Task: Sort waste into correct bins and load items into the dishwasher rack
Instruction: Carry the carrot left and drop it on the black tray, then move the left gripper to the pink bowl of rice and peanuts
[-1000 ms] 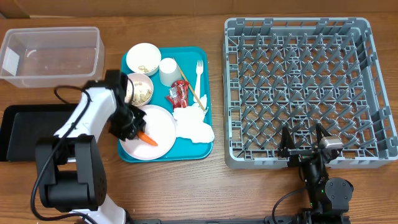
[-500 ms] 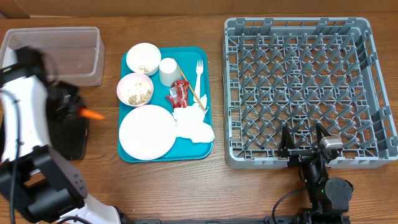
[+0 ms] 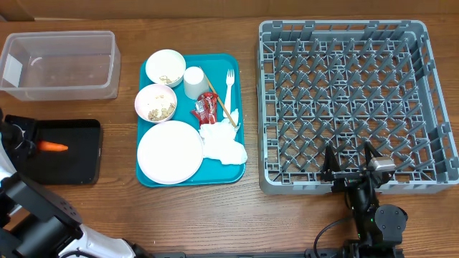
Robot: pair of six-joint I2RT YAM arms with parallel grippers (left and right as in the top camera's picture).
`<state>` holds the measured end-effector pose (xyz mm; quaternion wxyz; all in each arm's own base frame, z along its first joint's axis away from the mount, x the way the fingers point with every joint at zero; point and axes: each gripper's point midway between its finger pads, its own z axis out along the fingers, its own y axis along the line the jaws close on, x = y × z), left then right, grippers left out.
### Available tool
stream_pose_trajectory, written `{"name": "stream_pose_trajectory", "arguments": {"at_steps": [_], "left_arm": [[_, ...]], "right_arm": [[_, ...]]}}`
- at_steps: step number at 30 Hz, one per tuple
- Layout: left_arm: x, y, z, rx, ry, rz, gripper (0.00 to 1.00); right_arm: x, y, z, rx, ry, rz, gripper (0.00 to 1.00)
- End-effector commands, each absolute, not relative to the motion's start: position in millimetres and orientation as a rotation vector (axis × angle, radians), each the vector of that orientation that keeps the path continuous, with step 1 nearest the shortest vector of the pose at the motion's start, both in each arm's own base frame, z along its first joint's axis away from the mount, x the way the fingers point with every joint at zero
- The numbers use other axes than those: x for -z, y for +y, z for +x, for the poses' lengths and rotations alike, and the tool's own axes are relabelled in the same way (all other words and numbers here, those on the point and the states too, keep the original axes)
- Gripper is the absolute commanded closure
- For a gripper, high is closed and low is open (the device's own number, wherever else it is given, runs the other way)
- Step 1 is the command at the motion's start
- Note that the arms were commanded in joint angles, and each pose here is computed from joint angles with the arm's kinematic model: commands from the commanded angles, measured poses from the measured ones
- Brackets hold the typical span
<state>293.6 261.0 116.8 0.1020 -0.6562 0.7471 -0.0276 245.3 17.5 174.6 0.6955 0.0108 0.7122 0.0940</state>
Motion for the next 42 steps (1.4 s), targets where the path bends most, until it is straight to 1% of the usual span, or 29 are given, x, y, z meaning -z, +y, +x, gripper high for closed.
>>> {"name": "stream_pose_trajectory", "arguments": {"at_steps": [1,3,5,9,10,11,12,15,18,20,21,26,28,29,32,36,39,42], "left_arm": [[-102.0,271.5,287.5,-0.023,2.256,-1.937,0.77],[-95.7,270.5,286.7,-0.02,2.271,-1.951,0.68],[-89.6,270.0,286.1,-0.02,2.285,-1.962,0.66],[-78.2,268.3,284.2,-0.018,2.313,-1.986,0.65],[-75.6,267.5,283.3,-0.017,2.321,-1.993,0.59],[-74.4,266.9,282.6,-0.017,2.326,-1.997,0.49],[-73.7,266.0,281.7,-0.017,2.331,-2.001,0.46],[-77.1,263.0,283.0,0.007,2.336,-2.001,0.42],[-84.6,256.5,288.4,0.08,2.345,-1.99,0.41],[-100.0,247.4,306.6,0.196,2.388,-1.847,0.41],[-118.2,238.1,322.8,0.249,2.405,-1.725,0.41],[-168.6,194.5,358.6,0.242,2.465,-1.398,0.37],[-185.0,163.3,373.7,0.245,2.511,-1.21,0.08],[-190.7,145.9,381.1,0.247,2.54,-1.106,0.0],[-195.1,89.4,399.9,0.251,2.633,-0.81,0.0],[-180.6,37.3,418.9,0.133,2.704,-0.603,0.0],[-154.0,5.4,440.9,-0.056,2.726,-0.449,0.0],[-129.2,-7.9,449.2,-0.155,2.758,-0.376,0.0]], "right_arm": [[-172.6,14.9,245.5,-0.194,1.586,0.03,0.0],[-172.6,14.9,245.5,-0.194,1.586,0.03,0.0],[-172.6,14.9,245.5,-0.194,1.586,0.03,0.0],[-172.6,14.9,245.5,-0.194,1.586,0.029,0.0],[-172.6,14.9,245.5,-0.194,1.586,0.029,0.0],[-172.6,14.9,245.5,-0.194,1.586,0.03,0.0],[-172.6,14.9,245.5,-0.194,1.586,0.03,0.0],[-172.6,14.9,245.5,-0.194,1.586,0.03,0.0],[-172.6,14.9,245.5,-0.194,1.586,0.029,0.0],[-172.6,14.9,245.5,-0.194,1.586,0.03,0.0],[-172.6,14.9,245.5,-0.194,1.586,0.03,0.0],[-172.6,14.9,245.5,-0.194,1.586,0.03,0.0],[-172.6,14.9,245.5,-0.194,1.586,0.03,0.0],[-172.6,14.9,245.5,-0.194,1.586,0.03,0.0],[-172.6,15.0,245.5,-0.194,1.586,0.029,0.0],[-172.6,14.9,245.5,-0.194,1.586,0.029,0.0],[-172.6,14.9,245.5,-0.194,1.586,0.03,0.0],[-172.6,14.9,245.5,-0.194,1.586,0.03,0.0]]}}
